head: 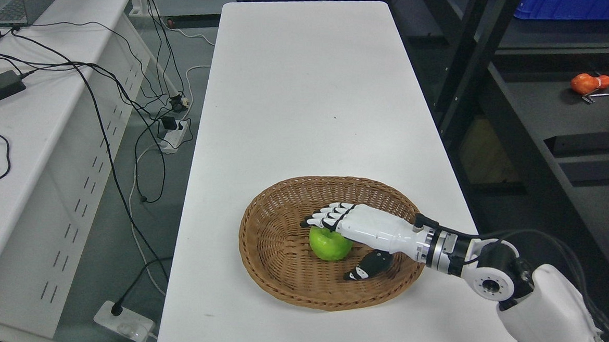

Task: Place green apple on left shelf middle layer
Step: 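Close the right hand around the green apple in the basket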

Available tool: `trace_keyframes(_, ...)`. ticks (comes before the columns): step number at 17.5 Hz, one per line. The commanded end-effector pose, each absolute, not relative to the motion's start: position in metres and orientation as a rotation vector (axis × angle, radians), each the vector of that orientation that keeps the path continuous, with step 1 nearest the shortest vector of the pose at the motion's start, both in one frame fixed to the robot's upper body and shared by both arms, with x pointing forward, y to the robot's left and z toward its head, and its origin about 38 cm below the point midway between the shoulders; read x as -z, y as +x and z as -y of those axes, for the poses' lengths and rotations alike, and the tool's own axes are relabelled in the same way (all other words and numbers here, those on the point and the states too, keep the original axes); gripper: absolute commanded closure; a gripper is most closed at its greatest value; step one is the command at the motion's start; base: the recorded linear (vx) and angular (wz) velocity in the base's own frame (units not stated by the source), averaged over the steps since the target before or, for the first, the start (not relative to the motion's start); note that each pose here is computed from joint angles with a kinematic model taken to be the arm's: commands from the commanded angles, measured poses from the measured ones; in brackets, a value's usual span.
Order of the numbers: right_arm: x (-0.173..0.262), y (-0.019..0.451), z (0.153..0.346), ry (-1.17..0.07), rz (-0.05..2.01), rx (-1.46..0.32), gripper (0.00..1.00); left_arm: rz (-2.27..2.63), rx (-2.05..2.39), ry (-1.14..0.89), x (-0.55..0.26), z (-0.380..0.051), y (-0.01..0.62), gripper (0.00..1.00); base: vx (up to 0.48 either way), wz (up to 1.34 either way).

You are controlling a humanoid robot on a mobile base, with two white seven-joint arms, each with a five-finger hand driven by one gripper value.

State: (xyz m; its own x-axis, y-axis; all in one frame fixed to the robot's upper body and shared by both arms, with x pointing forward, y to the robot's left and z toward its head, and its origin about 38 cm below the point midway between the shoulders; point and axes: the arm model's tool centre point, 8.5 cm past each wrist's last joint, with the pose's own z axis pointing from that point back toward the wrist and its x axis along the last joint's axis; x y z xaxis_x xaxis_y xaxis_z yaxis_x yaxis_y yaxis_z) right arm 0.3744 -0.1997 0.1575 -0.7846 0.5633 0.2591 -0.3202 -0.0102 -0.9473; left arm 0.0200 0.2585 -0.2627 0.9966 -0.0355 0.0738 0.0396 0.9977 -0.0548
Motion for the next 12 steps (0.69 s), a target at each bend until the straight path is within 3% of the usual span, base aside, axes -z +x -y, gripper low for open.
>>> trace_keyframes(1,-0.148,0.378,0.175,-0.26,1.638,-1.911,0.0,0.085,0.04,-0.038,0.262,-0.27,0.028,0.0,0.013,0.0)
trace_keyframes(3,-0.141,0.387,0.177,-0.286,1.596,-1.89,0.0,0.085,0.04,-0.038,0.262,-0.27,0.028,0.0,0.0,0.0)
trace_keyframes(9,-0.14,0.387,0.181,-0.292,1.594,-1.888,0.2,0.086,0.04,-0.038,0.262,-0.27,0.028,0.0,-0.002,0.0)
trace_keyframes(10,-0.139,0.386,0.182,-0.293,1.59,-1.889,0.25,0.085,0.04,-0.038,0.262,-0.27,0.028,0.0,0.0,0.0)
trace_keyframes(12,-0.138,0.386,0.185,-0.297,1.586,-1.882,0.48,0.086,0.04,-0.038,0.262,-0.27,0.028,0.0,0.0,0.0)
